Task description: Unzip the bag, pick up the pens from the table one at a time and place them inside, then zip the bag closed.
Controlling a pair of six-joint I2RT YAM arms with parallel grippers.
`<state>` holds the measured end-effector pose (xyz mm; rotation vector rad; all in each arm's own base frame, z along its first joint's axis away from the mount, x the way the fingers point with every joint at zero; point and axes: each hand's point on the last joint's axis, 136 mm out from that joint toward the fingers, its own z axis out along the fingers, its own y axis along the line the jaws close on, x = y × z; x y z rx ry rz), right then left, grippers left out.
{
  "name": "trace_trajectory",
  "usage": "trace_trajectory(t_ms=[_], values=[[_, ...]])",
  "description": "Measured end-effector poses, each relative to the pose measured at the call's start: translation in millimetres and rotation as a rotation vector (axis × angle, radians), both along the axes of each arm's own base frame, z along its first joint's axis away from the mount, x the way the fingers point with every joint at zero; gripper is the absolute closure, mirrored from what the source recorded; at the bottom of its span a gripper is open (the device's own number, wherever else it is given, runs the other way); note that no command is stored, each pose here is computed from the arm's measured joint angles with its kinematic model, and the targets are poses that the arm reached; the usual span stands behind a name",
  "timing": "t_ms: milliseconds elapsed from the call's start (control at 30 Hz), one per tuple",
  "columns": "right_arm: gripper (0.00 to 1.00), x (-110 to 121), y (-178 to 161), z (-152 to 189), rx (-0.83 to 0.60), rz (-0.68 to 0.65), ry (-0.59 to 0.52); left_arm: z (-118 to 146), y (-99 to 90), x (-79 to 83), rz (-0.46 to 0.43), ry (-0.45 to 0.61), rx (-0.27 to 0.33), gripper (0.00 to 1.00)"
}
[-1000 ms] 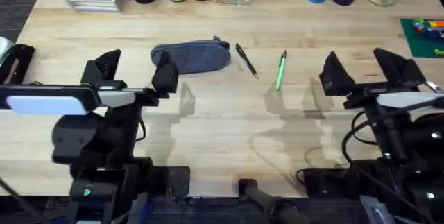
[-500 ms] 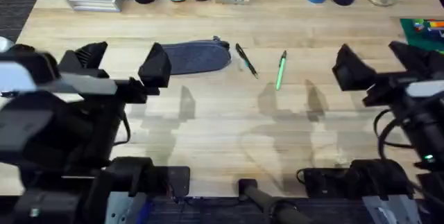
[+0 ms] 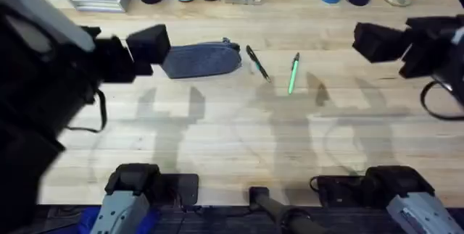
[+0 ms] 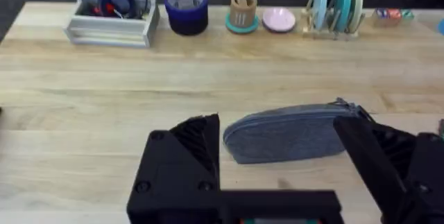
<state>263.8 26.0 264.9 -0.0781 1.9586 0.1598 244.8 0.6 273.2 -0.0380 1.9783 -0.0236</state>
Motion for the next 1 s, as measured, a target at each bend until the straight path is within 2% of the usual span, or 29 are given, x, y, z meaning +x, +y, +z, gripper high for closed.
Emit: trace_trajectory(t_ms=[333,600,1000], values=[[0.005,21,16,13,-0.005,0.074,0.251,26,0.1,18.0,0.001,0.181,-0.003,0.008],[0.006,32,40,19,-0.066,0.185,0.417,30,0.1,29.6,0.001,0.331,-0.004,0.008],[0.005,51,45,26,-0.079,0.200,0.545,24,-1.2,51.8,-0.005,0.466,-0.009,0.008]])
